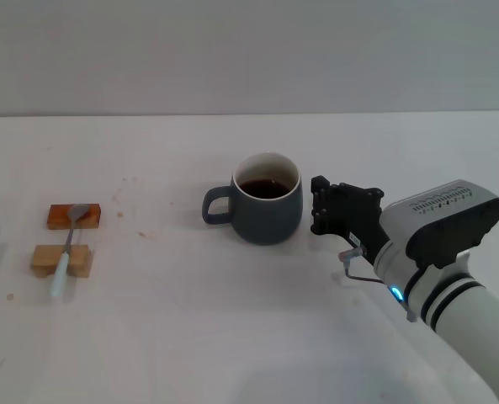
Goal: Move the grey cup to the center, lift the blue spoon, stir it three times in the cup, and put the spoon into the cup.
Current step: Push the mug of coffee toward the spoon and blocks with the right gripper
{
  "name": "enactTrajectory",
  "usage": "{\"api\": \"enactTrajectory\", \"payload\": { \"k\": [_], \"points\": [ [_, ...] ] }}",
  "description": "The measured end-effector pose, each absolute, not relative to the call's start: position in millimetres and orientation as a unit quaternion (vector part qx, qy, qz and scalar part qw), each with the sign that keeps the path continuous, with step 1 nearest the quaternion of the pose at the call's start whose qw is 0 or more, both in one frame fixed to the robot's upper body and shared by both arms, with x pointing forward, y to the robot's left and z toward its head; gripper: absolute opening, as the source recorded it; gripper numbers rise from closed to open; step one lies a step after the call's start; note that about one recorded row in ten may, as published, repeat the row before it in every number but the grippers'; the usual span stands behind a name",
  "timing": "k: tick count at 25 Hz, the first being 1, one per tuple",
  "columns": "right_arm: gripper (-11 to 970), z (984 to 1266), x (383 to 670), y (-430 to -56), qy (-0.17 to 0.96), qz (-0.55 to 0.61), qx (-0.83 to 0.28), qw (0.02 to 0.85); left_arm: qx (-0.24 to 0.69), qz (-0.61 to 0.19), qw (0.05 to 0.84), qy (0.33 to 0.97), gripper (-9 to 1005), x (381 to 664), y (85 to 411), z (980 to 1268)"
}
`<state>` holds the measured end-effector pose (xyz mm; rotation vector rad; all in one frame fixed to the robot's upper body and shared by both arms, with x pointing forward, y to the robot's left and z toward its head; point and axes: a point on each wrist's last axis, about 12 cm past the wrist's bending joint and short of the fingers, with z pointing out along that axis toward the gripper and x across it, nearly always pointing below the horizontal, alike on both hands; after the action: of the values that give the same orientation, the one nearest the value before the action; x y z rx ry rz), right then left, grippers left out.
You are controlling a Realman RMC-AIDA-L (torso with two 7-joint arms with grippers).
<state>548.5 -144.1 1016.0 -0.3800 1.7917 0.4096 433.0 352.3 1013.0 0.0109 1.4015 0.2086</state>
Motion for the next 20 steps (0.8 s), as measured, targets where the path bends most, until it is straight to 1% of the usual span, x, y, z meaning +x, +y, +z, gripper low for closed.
{"api": "enactTrajectory", "payload": {
  "k": [12, 17, 20],
  "points": [
    [-1, 1020, 547, -129, 0.769, 0.196, -0.175, 0.583, 0.006, 0.096, 0.759, 0.644, 729, 434, 353, 1013],
    [-1, 1019, 546, -128, 0.771, 0.198, -0.177, 0.579, 0.006, 0.096, 0.758, 0.645, 726, 434, 353, 1013],
    [-1, 1017, 545, -133, 0.770, 0.191, -0.174, 0.583, 0.005, 0.096, 0.758, 0.645, 724, 433, 353, 1013]
  ]
}}
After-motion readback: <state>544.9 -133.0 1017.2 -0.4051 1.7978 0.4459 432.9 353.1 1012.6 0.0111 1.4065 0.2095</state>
